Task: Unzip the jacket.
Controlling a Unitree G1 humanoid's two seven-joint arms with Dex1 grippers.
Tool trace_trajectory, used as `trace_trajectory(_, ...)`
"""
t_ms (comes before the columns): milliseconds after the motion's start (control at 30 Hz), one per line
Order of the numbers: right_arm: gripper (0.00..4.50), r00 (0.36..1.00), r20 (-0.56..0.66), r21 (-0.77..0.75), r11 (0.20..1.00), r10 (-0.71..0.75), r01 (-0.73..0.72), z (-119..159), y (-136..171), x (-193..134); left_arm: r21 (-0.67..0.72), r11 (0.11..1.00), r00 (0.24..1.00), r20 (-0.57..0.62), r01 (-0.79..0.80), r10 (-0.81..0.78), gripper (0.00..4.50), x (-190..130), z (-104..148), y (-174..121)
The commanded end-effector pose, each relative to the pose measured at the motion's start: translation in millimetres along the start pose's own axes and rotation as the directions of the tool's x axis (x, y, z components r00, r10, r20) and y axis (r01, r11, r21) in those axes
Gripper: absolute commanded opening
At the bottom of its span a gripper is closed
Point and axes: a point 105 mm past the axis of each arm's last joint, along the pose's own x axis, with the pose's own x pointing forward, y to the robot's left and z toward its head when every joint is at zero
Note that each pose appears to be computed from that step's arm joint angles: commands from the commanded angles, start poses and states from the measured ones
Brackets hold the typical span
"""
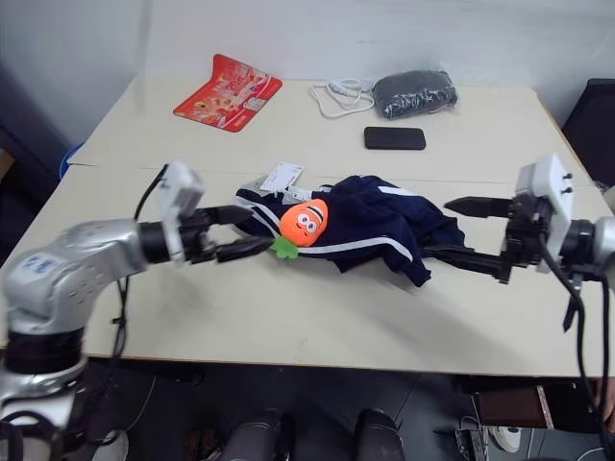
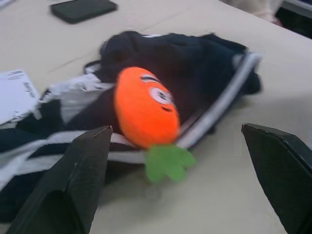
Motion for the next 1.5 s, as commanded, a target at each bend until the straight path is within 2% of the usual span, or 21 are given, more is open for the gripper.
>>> trace_trajectory(33,4.50,0.999,0.042,-0.042,0.999,0.021,-0.019,13.0,17.4,6.7,0.041,0.999,1.000,-0.001,-0.011,0.012,4.49,25.5,7.5,-3.1)
trace_trajectory(200,4.50,0.997,0.064,-0.066,0.997,0.041,-0.037,18.3,34.4,15.7,0.101,0.994,0.998,-0.047,0.036,-0.032,4.49,52.6,1.5,-7.6)
trace_trajectory(367,4.50,0.998,0.068,-0.084,0.996,0.007,-0.001,20.7,33.7,13.6,0.122,0.992,0.993,-0.121,0.026,-0.011,4.49,65.9,-11.0,-0.1)
trace_trajectory(467,4.50,0.997,0.072,-0.077,0.997,-0.020,0.025,19.7,30.6,9.6,0.097,0.994,0.993,-0.116,0.043,-0.031,3.92,71.3,-11.9,-2.6)
trace_trajectory(667,4.50,0.997,0.062,-0.065,0.997,-0.034,0.038,12.3,30.4,6.5,0.073,0.995,0.992,-0.112,0.061,-0.052,2.11,73.7,-14.2,-8.4)
trace_trajectory(867,4.50,0.998,0.052,-0.063,0.997,-0.030,0.034,8.2,26.9,5.4,0.006,0.999,0.995,-0.098,0.038,-0.037,0.51,64.8,-16.1,-3.9)
trace_trajectory(967,4.50,0.999,0.047,-0.066,0.997,-0.022,0.025,6.0,24.4,6.6,-0.041,0.999,0.997,-0.071,0.027,-0.030,0.30,57.0,-11.9,-2.1)
trace_trajectory(1067,4.50,0.999,0.044,-0.074,0.997,-0.002,0.005,4.3,20.9,11.7,-0.084,0.996,1.000,0.002,-0.010,0.010,0.30,35.4,3.5,4.5)
trace_trajectory(1200,4.50,0.999,0.037,-0.086,0.996,0.033,-0.030,2.6,19.9,20.1,-0.151,0.976,0.983,0.079,-0.155,0.168,0.30,-9.6,17.0,29.1)
trace_trajectory(1300,4.50,0.997,0.039,-0.088,0.995,0.059,-0.055,3.0,19.9,24.9,-0.159,0.940,0.948,0.055,-0.302,0.313,0.30,-51.4,6.9,49.8)
trace_trajectory(1500,4.50,0.991,0.044,-0.092,0.988,0.128,-0.124,3.7,20.3,38.5,-0.206,0.785,0.801,0.009,-0.584,0.598,0.30,-136.4,-17.4,83.9)
